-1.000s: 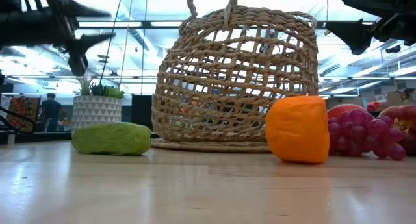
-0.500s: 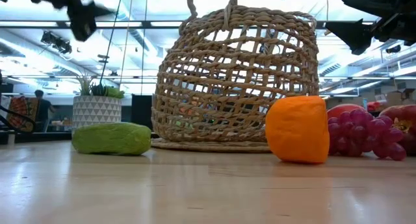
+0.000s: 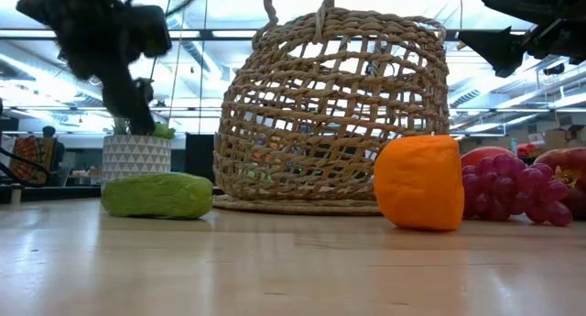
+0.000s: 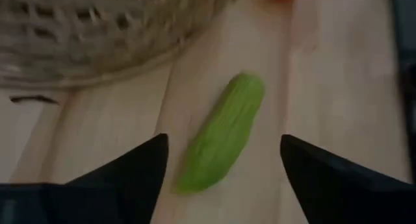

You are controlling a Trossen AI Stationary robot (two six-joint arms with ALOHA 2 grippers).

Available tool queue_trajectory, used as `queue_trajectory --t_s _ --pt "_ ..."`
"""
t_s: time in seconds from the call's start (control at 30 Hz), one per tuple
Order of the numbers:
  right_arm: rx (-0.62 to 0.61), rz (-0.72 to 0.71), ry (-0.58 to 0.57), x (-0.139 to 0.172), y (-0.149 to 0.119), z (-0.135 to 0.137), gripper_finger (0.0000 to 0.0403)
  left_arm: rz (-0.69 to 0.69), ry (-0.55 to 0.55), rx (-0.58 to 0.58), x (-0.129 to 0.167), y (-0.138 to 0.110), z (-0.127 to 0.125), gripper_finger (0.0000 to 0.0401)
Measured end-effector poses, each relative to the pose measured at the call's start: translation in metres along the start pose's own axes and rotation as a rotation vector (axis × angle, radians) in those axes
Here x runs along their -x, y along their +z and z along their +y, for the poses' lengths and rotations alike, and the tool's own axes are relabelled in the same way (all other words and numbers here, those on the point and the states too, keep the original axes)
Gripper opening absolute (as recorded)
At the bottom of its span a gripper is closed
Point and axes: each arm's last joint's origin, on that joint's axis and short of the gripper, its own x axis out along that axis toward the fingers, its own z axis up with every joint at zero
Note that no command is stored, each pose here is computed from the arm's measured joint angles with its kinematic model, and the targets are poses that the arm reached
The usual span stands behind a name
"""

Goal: Build produce basket
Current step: Put the green cucumber into the woven basket

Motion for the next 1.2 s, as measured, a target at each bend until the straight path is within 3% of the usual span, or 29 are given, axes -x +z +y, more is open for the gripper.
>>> queue_trajectory --t_s 0.13,0.37,0.47,0.9,1.2 --pt "0.0 0.0 0.0 0.0 0.0 0.0 0.036 0.085 0.035 -0.099 -0.022 -0.001 0.0 0.0316" --pt "0.001 0.0 0.0 0.0 0.0 0.0 0.036 0.179 0.037 -0.378 -0.051 0.01 -0.01 0.0314" --pt "0.0 0.0 0.0 0.0 0.0 0.0 0.036 0.205 0.027 -0.435 -0.059 0.01 -0.015 0.0314" --pt "0.0 0.0 0.0 0.0 0.0 0.0 0.036 0.329 0.064 -0.523 -0.086 -0.013 -0.024 0.0311" --pt "0.0 0.0 0.0 0.0 0.0 0.0 0.036 0.33 0.063 -0.478 -0.086 -0.016 -0.028 0.0253"
